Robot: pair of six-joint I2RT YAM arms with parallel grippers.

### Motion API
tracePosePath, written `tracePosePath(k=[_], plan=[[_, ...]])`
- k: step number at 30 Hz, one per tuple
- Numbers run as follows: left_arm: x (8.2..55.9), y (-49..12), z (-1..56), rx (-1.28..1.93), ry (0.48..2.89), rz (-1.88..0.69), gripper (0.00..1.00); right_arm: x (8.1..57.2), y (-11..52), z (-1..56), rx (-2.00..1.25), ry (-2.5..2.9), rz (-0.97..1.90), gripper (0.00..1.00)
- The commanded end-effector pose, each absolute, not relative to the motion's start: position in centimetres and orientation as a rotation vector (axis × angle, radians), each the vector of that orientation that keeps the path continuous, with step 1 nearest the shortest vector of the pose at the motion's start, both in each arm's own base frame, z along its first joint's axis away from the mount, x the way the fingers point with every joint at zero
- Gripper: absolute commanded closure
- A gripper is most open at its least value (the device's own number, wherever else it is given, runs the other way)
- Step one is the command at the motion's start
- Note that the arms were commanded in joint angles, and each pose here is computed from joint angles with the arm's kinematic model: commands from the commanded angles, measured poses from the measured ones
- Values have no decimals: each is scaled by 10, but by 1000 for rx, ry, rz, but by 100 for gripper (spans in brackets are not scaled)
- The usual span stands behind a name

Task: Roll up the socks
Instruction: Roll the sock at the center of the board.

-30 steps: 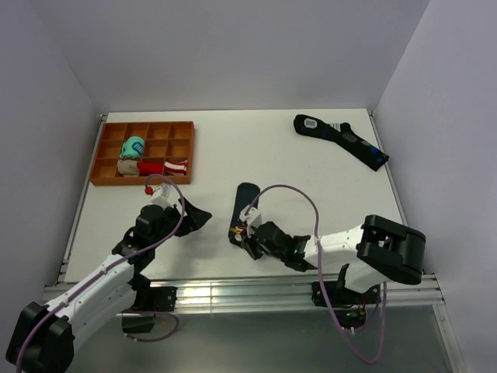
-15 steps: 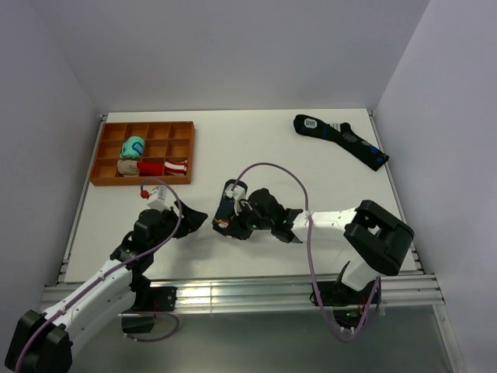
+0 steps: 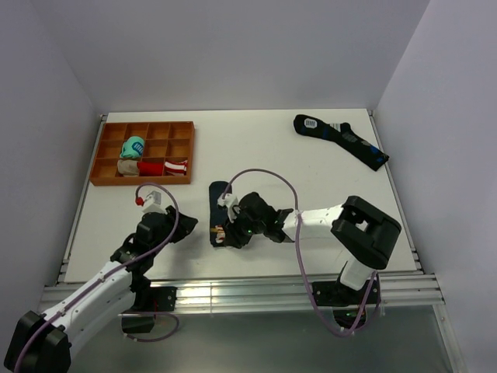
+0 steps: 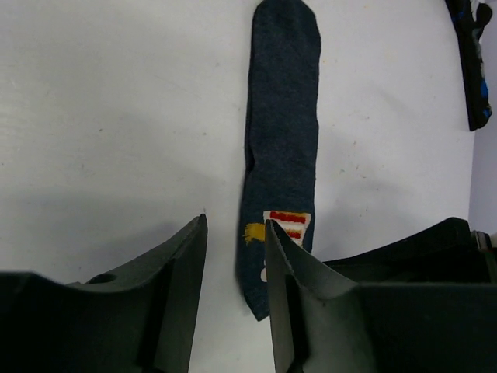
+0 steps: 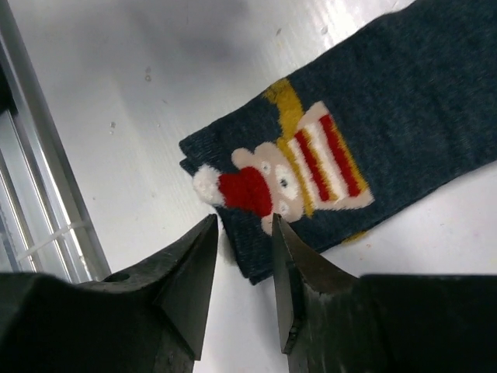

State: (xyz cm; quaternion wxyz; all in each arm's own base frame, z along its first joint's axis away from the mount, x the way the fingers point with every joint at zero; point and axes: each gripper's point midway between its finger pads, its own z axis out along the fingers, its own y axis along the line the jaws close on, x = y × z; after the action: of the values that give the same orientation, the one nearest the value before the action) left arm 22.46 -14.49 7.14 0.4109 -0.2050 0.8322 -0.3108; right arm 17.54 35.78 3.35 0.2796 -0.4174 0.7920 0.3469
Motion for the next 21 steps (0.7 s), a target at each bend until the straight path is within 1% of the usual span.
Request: tracePosePath(k=[1,5,6,8,9,10,11,12,13,14,17,18,21], plan=[[226,-146,69,-535,2089,-791,59,174,363,49,-1117,2086,889,57],[227,-155,76,-477,2074,-839,66,172,356,54,-1064,2076,881,51],[227,-158,76,-460,2077,-849,71,177,353,62,-1029,2060,864,48],[228,-160,79,-451,2080,-852,79,179,348,64,-979,2060,847,46],[228,-161,75,-447,2097,-842,89,185,345,73,-940,2041,823,45],[229,-163,75,-440,2103,-843,92,189,341,74,-889,2058,799,45],[230,-162,74,-452,2107,-835,98,193,337,76,-849,2071,775,44],[229,-162,66,-463,2136,-810,100,199,332,79,-805,2078,737,44],[229,-162,64,-465,2146,-801,100,208,319,74,-719,2129,643,45],[231,-163,64,-470,2145,-793,100,214,317,78,-677,2140,610,46],[231,-167,59,-476,2158,-789,100,220,309,70,-602,2226,515,62],[232,-169,58,-475,2161,-787,100,220,307,66,-581,2247,499,74],[235,-174,59,-470,2168,-772,100,220,300,48,-525,2305,445,85]])
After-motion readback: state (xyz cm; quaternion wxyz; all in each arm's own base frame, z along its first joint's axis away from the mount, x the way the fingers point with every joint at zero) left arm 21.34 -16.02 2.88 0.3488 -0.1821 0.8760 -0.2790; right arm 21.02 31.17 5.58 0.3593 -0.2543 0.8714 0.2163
